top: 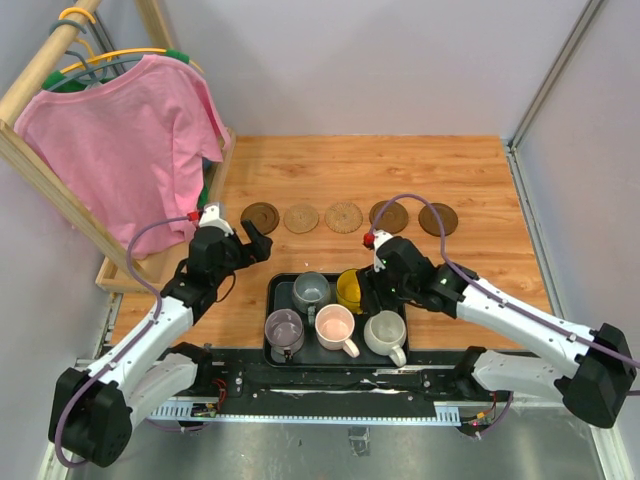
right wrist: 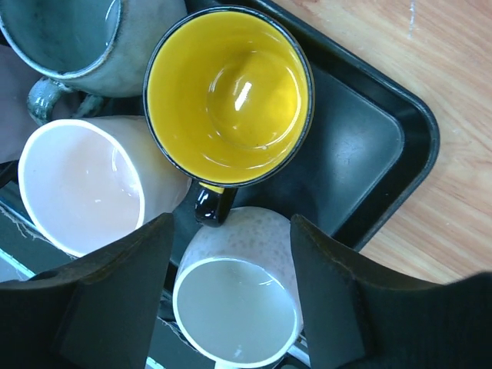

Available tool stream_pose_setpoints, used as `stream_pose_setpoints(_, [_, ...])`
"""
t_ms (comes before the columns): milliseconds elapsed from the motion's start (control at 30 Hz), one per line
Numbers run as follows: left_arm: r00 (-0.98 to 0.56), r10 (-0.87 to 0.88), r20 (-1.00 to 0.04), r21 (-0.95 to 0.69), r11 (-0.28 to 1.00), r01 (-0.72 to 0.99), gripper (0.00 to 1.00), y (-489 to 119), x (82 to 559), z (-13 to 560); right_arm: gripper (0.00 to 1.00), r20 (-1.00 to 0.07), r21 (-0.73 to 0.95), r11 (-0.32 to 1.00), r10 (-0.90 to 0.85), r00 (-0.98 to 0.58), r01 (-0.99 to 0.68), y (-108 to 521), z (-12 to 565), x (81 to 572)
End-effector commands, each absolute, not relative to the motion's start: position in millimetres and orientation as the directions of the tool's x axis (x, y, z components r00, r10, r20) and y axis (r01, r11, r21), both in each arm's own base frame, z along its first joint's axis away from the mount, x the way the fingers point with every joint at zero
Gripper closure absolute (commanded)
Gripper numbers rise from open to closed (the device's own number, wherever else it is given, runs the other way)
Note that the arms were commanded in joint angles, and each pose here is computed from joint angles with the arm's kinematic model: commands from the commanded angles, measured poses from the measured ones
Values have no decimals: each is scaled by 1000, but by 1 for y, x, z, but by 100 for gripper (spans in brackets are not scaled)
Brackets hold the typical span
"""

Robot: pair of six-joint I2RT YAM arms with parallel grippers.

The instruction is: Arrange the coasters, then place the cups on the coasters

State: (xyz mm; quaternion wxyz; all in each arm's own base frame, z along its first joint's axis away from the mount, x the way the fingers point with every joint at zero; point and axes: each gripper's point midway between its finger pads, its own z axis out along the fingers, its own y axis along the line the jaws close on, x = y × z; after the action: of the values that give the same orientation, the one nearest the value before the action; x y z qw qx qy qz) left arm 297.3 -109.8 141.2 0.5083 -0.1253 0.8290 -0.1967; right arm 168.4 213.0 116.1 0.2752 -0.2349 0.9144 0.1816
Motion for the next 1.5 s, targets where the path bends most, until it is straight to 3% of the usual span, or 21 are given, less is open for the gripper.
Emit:
stream_pose_setpoints(0, [-424,-424,-800,-476,879,18,0,-115,306,155,39,-623,200,791,-353,-698,-579,228,125,169])
stream_pose_setpoints(733, [-446,-423,-789,-479,878,13,0,-119,312,146,47,-495,213,810,-393,-775,-547,227,72,156])
stream_pose_setpoints(1467, [-472,-403,-784,-462,887,10,0,-121,317,136,56,-458,135,858,-390,-799,-496,223,40,170])
